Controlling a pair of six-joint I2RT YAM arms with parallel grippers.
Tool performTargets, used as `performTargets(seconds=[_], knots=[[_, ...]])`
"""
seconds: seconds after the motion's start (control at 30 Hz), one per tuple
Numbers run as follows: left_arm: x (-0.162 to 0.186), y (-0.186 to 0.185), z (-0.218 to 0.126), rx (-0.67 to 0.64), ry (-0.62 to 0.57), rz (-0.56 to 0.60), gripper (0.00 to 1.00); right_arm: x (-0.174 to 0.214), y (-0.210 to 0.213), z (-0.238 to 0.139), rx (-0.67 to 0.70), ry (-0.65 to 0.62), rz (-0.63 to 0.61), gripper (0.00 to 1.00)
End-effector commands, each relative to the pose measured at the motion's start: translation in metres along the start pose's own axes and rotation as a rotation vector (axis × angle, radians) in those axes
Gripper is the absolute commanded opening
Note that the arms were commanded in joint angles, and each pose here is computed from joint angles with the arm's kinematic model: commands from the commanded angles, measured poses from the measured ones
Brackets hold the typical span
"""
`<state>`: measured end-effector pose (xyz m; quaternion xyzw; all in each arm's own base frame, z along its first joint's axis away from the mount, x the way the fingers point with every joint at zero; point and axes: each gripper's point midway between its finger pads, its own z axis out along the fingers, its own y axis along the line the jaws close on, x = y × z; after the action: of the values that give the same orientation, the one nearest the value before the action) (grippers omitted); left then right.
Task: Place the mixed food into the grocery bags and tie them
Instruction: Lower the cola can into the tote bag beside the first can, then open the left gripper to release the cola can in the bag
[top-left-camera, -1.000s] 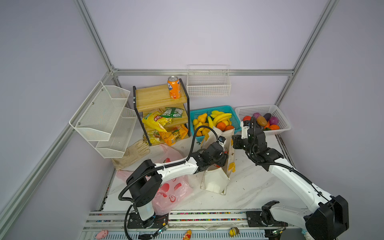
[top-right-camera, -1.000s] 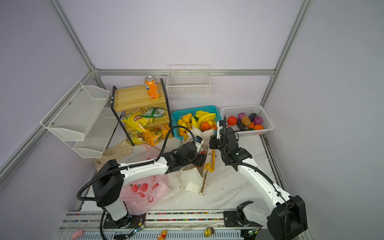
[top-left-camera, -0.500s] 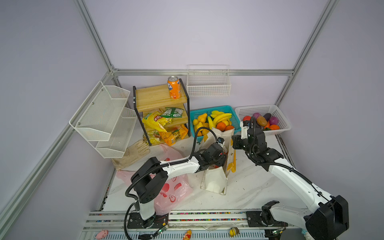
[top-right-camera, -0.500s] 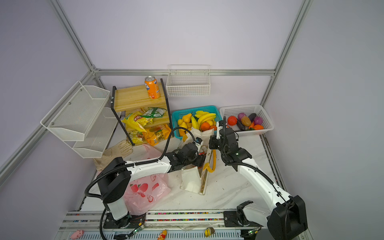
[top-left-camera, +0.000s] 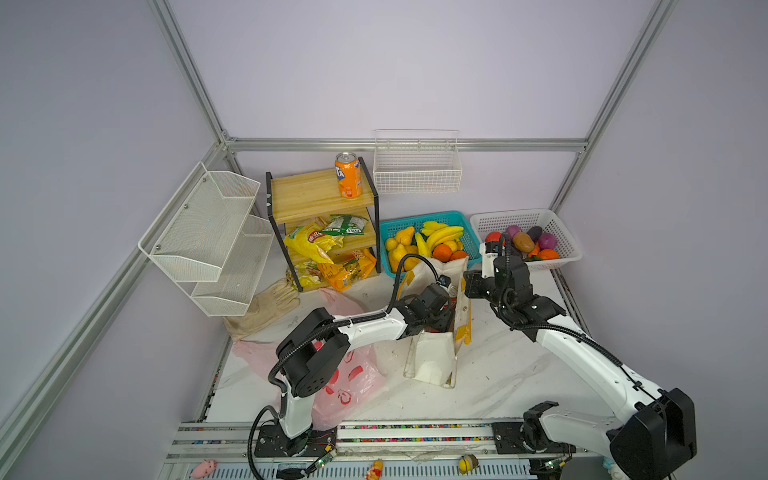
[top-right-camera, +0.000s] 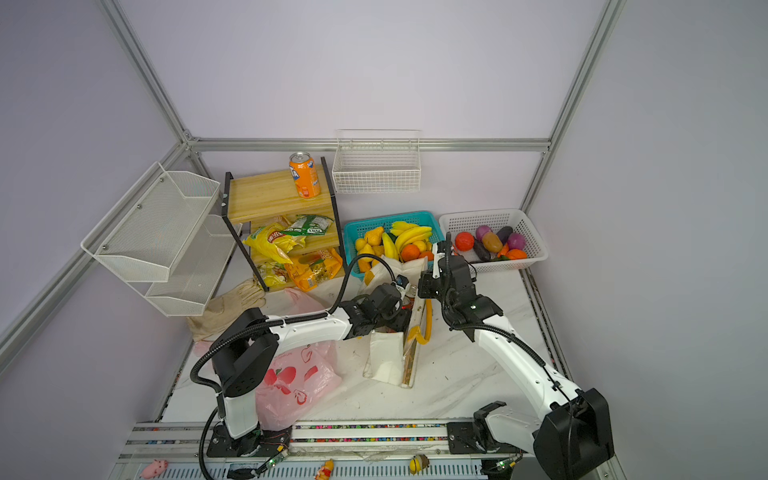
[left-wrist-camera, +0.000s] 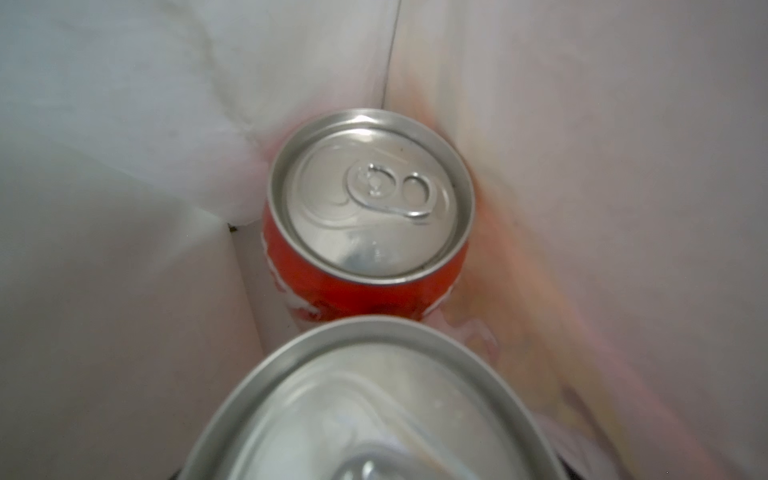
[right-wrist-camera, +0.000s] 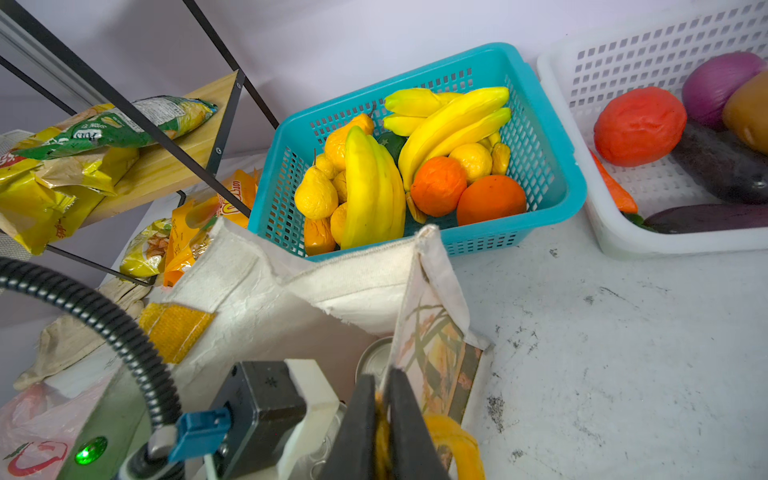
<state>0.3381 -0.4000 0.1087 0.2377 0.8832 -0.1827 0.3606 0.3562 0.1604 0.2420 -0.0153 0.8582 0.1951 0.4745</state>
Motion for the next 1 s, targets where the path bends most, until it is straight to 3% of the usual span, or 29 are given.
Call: performTargets(seconds=[0.0, 0.2, 0.57, 0.97], knots=[[-0.068, -0.020, -0.017, 0.063, -0.166, -0.009, 0.53, -0.005, 0.003, 0.000, -0.017, -0.018, -0.020, 0.11], [-0.052, -0.020, 0.001, 0.068, -0.145, -0.019, 0.53, -0.005, 0.002, 0.002, -0.007, -0.014, -0.027, 0.11], [-0.069, -0.010, 0.009, 0.029, -0.259, 0.013, 0.56, 0.000, 0.000, 0.005, 0.000, -0.001, -0.023, 0.11], [-0.042, -0.009, 0.032, 0.046, -0.188, -0.003, 0.65, 0.007, -0.005, 0.008, 0.016, 0.015, -0.027, 0.10]])
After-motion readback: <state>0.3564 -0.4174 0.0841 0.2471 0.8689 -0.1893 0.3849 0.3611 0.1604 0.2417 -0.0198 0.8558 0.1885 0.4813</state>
